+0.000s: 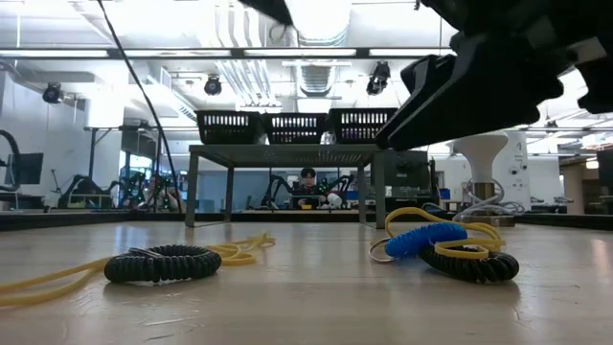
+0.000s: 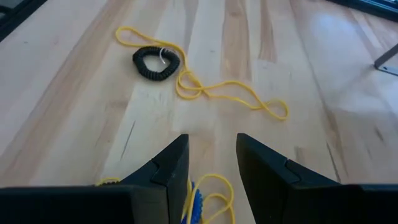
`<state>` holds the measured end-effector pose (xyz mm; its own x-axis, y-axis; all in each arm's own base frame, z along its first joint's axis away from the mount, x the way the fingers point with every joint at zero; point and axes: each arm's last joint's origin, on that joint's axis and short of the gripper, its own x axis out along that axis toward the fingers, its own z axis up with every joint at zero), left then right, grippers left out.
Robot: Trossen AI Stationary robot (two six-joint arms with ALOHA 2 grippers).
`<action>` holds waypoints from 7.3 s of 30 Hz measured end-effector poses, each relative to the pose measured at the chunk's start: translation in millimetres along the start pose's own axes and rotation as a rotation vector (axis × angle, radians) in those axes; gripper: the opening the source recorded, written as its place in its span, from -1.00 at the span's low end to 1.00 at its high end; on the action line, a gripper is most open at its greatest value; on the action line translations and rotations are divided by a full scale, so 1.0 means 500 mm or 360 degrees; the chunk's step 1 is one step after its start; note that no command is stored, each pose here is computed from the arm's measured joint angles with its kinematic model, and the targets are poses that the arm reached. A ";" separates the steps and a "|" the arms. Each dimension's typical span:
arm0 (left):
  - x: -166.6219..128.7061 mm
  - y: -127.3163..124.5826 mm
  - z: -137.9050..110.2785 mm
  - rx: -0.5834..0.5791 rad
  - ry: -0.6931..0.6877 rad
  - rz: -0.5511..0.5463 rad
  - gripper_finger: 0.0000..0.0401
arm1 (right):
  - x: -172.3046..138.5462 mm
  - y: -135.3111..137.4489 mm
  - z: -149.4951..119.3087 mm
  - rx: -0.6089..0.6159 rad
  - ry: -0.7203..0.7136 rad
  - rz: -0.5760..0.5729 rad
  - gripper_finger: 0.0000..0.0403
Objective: Pick & Place Office Desk Supplies
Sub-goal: Put the yellow rubber band into the middle black basket, then put the blue spring keychain into the right black basket, then put the yellow rubber band into the middle black basket
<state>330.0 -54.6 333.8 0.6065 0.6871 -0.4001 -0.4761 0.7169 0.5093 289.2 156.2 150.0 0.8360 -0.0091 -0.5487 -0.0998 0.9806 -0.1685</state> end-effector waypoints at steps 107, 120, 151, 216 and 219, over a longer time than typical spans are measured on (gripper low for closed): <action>-0.046 -0.270 -0.406 -0.0737 -0.0135 -0.0883 -0.32 | 0.026 0.021 0.073 -0.0162 0.0262 0.0291 -0.71; -0.045 -0.270 -0.411 -0.0735 -0.0099 -0.0870 -0.32 | 0.074 -0.095 -0.031 0.0454 0.0184 -0.0022 -0.60; -0.044 -0.269 -0.415 -0.0718 -0.0075 -0.0857 -0.32 | 0.117 -0.125 -0.068 0.0197 0.0334 0.0082 -0.37; -0.043 -0.269 -0.420 -0.0714 -0.0046 -0.0844 -0.32 | -0.081 -0.141 0.074 0.0152 0.0042 0.0070 -0.31; -0.042 -0.269 -0.420 -0.0724 -0.0043 -0.0844 -0.32 | -0.058 -0.077 0.022 0.0067 0.0044 0.0188 -0.33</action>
<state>247.4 -140.6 114.0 0.8438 0.2315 -0.4842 -0.3270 0.9371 -0.1218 274.8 121.0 181.2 0.8046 0.1019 -0.5851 -0.1734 0.9826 -0.0672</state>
